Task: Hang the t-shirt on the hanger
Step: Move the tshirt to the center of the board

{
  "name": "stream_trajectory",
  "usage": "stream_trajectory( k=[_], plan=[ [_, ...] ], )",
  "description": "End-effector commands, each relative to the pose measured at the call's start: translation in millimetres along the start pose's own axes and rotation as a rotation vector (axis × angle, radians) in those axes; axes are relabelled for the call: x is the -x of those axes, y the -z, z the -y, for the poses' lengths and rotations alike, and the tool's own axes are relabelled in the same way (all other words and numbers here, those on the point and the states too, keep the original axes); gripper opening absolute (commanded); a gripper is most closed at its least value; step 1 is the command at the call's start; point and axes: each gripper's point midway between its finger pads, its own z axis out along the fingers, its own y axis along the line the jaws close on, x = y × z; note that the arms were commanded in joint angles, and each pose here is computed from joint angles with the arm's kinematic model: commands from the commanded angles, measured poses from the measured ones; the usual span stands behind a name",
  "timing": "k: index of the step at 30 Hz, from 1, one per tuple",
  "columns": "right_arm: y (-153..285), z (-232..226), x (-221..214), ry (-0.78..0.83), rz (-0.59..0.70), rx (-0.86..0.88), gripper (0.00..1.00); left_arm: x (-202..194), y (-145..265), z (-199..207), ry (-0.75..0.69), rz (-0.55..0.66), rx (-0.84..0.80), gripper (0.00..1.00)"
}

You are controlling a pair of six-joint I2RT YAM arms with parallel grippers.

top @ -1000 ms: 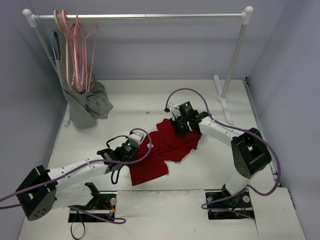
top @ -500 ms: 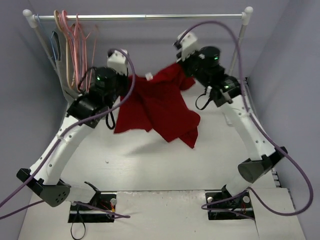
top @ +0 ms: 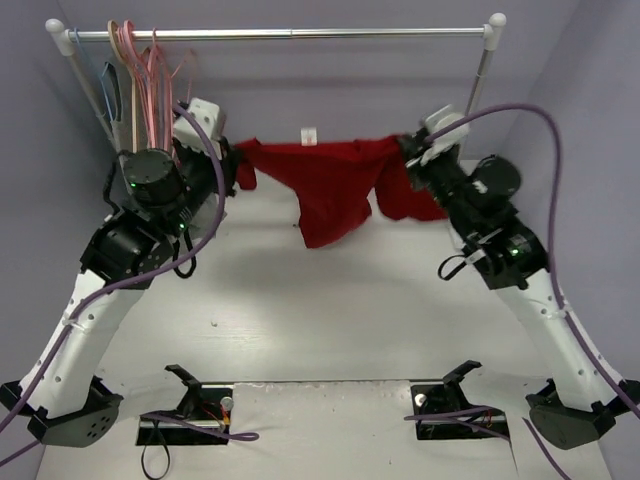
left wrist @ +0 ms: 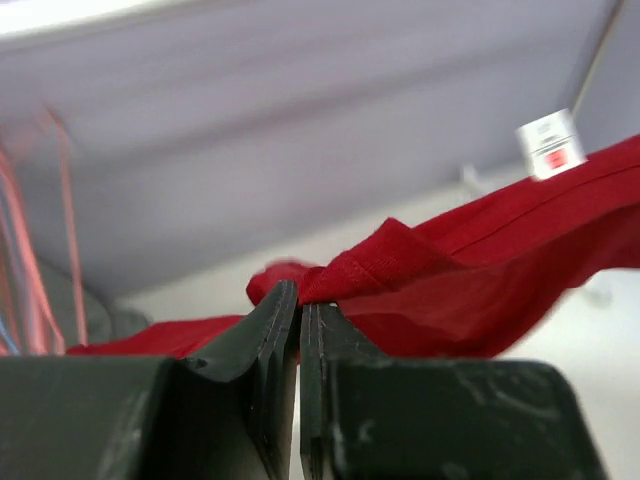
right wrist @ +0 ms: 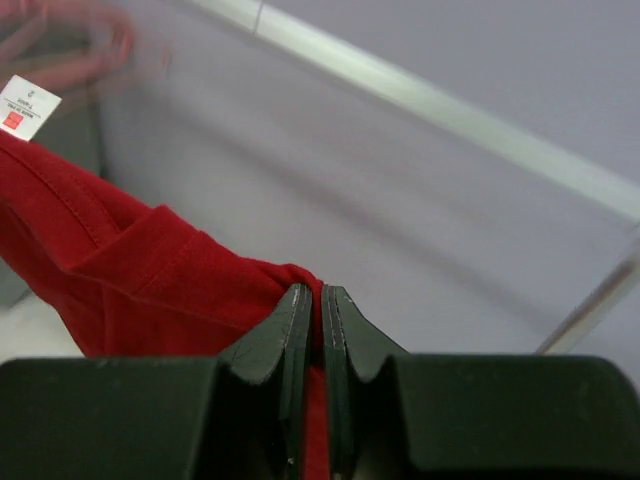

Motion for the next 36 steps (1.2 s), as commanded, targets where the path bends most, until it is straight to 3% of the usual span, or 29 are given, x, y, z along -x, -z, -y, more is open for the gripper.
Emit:
stream_trajectory(
  k=[1, 2, 4, 5, 6, 8, 9, 13, 17, 18, 21, 22, 23, 26, 32, 36],
  plan=[
    [7.6, -30.6, -77.3, -0.129, -0.17, 0.033, 0.0, -54.9, -5.0, 20.1, 0.066, -0.111, -0.071, 0.0],
    [12.9, -41.2, -100.5, -0.168, -0.223, 0.046, 0.0, -98.2, -5.3, 25.6, 0.075, -0.2, -0.081, 0.0],
    [32.0, -76.2, -167.2, -0.265, -0.373, 0.103, 0.0, -135.1, -1.3, 36.4, 0.153, -0.259, -0.102, 0.0],
    [38.0, -91.8, -184.2, -0.362, -0.41, 0.115, 0.0, -190.8, 1.6, 40.4, 0.156, -0.366, -0.096, 0.0],
    [54.3, -111.3, -223.4, -0.424, -0.498, 0.126, 0.0, -213.4, 4.2, 44.9, 0.2, -0.403, -0.088, 0.0],
    [68.8, -131.4, -250.8, -0.556, -0.568, 0.11, 0.0, -248.8, 8.6, 50.3, 0.242, -0.446, -0.08, 0.0],
    [83.0, -141.8, -274.1, -0.584, -0.631, 0.102, 0.0, -290.6, 18.4, 53.9, 0.274, -0.533, -0.061, 0.0],
    [109.0, -161.0, -298.2, -0.681, -0.747, 0.083, 0.0, -351.8, 47.0, 58.4, 0.356, -0.666, -0.015, 0.0],
    [135.6, -178.6, -304.5, -0.711, -0.842, 0.099, 0.03, -364.2, 74.0, 57.3, 0.393, -0.708, 0.004, 0.0],
    [138.6, -177.4, -302.9, -0.713, -0.844, 0.088, 0.05, -362.3, 77.2, 55.7, 0.387, -0.71, 0.006, 0.09],
    [153.1, -175.8, -311.0, -0.724, -0.917, 0.043, 0.15, -352.8, 85.5, 52.7, 0.359, -0.724, -0.004, 0.17],
    [155.3, -175.0, -312.7, -0.724, -0.932, 0.031, 0.2, -354.9, 90.7, 56.5, 0.355, -0.758, -0.026, 0.27],
    [158.0, -174.0, -313.2, -0.719, -0.952, 0.025, 0.33, -347.6, 88.9, 57.7, 0.353, -0.755, -0.037, 0.32],
    [156.7, -173.2, -312.1, -0.704, -0.964, 0.025, 0.52, -342.1, 91.1, 65.6, 0.352, -0.786, -0.088, 0.44],
    [137.4, -165.8, -305.1, -0.633, -0.94, 0.036, 0.55, -324.3, 89.5, 57.3, 0.339, -0.777, -0.047, 0.46],
    [122.3, -166.7, -299.3, -0.614, -0.914, 0.062, 0.56, -272.9, 64.8, 31.9, 0.269, -0.705, 0.076, 0.46]
  ],
)
